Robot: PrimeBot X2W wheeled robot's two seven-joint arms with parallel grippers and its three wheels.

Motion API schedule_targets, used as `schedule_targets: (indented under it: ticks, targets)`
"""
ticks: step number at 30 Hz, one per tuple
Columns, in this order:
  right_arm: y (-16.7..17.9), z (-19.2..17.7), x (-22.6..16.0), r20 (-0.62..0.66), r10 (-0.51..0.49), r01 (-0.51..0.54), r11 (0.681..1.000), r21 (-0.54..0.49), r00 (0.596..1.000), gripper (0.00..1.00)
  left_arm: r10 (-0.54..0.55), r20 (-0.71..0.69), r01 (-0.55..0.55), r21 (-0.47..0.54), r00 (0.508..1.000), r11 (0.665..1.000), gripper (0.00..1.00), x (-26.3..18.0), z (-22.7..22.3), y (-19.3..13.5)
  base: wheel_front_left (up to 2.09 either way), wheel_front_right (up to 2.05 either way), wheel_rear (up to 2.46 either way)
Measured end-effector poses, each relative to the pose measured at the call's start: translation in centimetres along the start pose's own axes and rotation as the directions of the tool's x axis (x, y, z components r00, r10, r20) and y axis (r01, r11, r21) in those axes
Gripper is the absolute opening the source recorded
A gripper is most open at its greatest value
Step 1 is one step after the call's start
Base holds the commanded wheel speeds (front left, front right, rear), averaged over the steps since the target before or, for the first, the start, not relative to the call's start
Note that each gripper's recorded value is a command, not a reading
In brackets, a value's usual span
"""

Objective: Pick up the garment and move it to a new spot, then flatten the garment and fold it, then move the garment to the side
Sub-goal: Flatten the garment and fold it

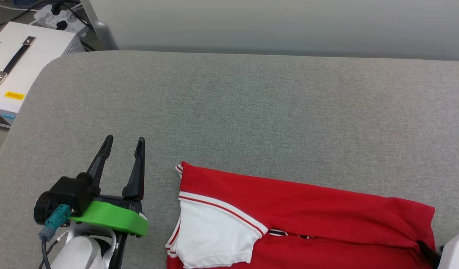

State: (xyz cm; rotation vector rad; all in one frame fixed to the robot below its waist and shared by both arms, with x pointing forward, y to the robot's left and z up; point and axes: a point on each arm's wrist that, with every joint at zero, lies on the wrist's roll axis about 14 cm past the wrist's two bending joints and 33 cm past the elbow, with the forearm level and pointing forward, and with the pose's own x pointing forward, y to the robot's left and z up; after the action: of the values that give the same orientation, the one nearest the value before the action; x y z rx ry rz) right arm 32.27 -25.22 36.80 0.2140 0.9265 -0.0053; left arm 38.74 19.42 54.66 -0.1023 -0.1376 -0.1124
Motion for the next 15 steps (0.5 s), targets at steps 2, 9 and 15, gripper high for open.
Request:
schedule_targets:
  ticks: [2, 9, 15]
  targets:
    - [0.3, -0.2, 0.4, -0.013, 0.012, -0.012, 1.000, 0.011, 1.000, 1.00, 0.001, 0.002, -0.001, 0.001, 1.000, 1.000, 1.00, 0.1, -0.1, 0.1, 0.00, 0.00, 0.00]
    - [1.2, -1.2, 1.1, -0.055, 0.056, -0.054, 0.998, 0.035, 0.997, 1.00, 0.000, 0.002, 0.000, 0.002, 1.000, 1.000, 1.00, 0.3, -0.5, 0.4, 0.00, 0.00, 0.00]
    - [3.0, -1.4, 1.2, -0.055, 0.116, -0.113, 0.992, 0.054, 0.992, 1.00, -0.018, 0.005, 0.018, 0.006, 1.000, 1.000, 1.00, 0.3, -0.6, -0.1, 0.00, 0.00, 0.00]
